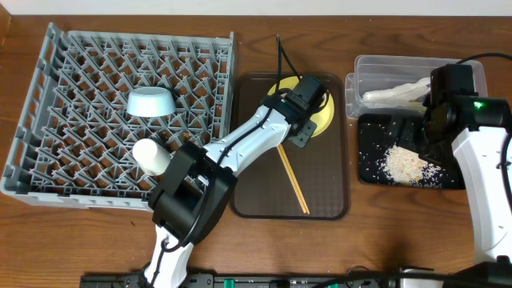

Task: Sort waste into correct bins and load items into the dishwasher
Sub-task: 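Reach the left gripper to the pink bowl on the yellow plate and grasp it, then carry the pink bowl with the left gripper and place it in the rack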

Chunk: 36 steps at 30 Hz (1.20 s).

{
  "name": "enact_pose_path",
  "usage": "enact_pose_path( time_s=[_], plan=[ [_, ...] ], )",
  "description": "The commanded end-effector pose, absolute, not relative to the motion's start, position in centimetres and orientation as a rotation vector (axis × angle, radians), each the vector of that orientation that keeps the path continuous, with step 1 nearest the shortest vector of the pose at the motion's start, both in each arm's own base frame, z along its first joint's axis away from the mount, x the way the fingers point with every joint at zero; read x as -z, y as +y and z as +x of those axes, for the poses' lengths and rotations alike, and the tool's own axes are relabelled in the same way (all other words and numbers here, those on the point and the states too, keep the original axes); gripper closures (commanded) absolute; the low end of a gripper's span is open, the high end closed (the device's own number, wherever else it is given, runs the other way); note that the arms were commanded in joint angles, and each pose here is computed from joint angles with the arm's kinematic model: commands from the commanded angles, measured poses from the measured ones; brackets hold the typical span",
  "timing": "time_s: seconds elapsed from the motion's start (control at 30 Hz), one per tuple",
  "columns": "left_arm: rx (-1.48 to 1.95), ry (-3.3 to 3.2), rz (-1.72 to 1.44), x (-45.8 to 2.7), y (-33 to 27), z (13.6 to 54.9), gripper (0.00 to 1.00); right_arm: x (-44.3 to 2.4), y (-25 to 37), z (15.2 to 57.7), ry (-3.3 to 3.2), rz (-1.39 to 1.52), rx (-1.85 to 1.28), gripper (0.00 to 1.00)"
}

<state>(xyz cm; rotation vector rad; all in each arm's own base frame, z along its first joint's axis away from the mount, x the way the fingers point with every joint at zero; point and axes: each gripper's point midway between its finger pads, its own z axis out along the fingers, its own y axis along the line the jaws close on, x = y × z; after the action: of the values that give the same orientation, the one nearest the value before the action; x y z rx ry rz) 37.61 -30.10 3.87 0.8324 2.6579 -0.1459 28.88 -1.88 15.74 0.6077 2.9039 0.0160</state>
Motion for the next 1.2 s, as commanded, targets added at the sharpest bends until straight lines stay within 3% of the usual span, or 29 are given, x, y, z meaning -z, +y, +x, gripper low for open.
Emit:
enact_pose_path(
  time_s=[0.0,0.27,0.47,0.63,0.93,1.17],
  plan=[
    [0.119,2.686,0.836,-3.6,-29.6,37.3,0.73,-17.0,-2.1,29.3,2.863,0.594,-0.015,0.01],
    [0.085,2.745,0.858,-3.1,-28.6,36.1,0.78,-17.0,-2.1,29.3,2.863,0.594,-0.015,0.01],
    [0.092,2.731,0.852,-3.4,-28.8,36.4,0.92,-17.0,-2.1,29.3,2.863,0.594,-0.015,0.01],
    [0.109,2.700,0.841,-5.0,-28.9,36.6,0.92,-17.0,-2.1,29.3,2.863,0.594,-0.014,0.01],
    [0.193,2.545,0.715,-13.7,-27.7,38.0,0.92,-17.0,-2.1,29.2,2.864,0.595,-0.014,0.01],
    [0.319,2.404,0.511,-22.3,-22.4,40.0,0.93,-17.0,-2.1,29.2,2.864,0.594,-0.015,0.01]
  ],
)
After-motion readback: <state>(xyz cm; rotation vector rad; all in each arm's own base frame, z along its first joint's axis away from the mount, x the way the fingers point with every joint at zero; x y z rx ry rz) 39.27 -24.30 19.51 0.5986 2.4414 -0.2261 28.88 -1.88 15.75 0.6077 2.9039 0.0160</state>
